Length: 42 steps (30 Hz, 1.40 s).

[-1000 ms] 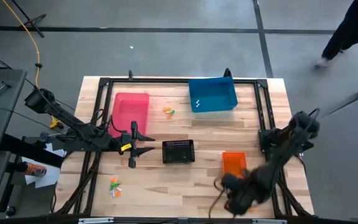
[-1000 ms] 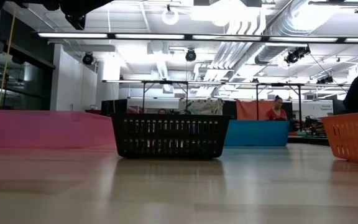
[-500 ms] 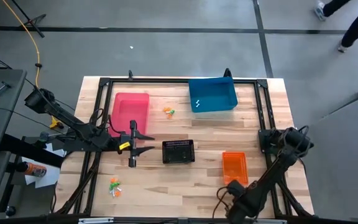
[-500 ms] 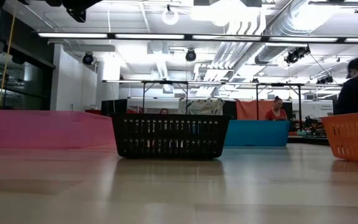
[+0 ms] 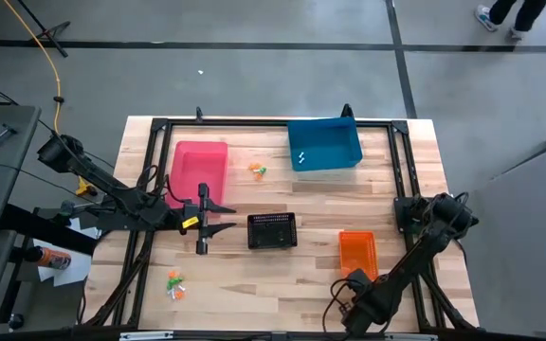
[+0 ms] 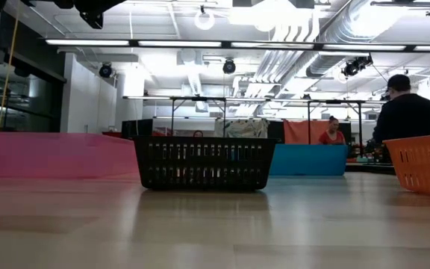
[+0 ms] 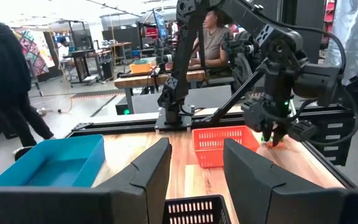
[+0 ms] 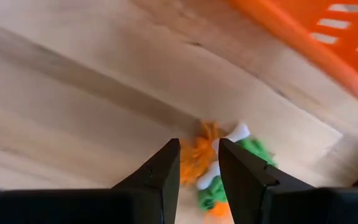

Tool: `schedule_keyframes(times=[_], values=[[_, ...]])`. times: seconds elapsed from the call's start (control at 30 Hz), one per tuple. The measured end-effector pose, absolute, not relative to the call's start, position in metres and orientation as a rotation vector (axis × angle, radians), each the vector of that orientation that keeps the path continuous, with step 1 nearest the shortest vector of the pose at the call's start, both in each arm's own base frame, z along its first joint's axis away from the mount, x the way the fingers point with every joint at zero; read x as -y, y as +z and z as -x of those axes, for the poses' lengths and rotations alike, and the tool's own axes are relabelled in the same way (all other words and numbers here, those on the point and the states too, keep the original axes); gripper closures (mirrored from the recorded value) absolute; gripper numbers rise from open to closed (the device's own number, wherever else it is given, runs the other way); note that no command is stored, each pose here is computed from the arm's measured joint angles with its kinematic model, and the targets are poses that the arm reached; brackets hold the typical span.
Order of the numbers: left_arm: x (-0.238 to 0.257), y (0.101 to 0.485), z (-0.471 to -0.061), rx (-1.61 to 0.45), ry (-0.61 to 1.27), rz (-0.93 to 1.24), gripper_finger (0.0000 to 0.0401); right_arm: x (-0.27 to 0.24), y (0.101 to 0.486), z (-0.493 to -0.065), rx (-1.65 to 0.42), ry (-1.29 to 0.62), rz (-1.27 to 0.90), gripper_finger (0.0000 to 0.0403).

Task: Sort Halloween decoration
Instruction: Put the white bone toy into the blue bin

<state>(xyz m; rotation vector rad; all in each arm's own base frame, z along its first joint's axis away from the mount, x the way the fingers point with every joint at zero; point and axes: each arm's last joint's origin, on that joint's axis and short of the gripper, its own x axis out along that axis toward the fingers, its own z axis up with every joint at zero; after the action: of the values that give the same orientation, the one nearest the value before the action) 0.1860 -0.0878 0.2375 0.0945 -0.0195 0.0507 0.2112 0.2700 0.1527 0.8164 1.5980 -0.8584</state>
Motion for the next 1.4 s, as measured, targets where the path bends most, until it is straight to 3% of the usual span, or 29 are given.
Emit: schedule_keyframes(times=[0.73,1.17,1.4], values=[[0.088,0.236,-0.186,0.006,0.047,-0.077,0.0268,-0.268,0.154,-0.194,-1.657,-0.925,-0.687,0.0329],[0.088,0.236,-0.186,0.006,0.048,-0.077,0.0268,-0.278,0.153,-0.18,-1.746,-0.365,-0.194,0.0328],[0.088,0.236,-0.186,0.005,0.048,-0.059,0.0268,-0.285,0.153,-0.169,-1.744,-0.163,0.003,0.0328]])
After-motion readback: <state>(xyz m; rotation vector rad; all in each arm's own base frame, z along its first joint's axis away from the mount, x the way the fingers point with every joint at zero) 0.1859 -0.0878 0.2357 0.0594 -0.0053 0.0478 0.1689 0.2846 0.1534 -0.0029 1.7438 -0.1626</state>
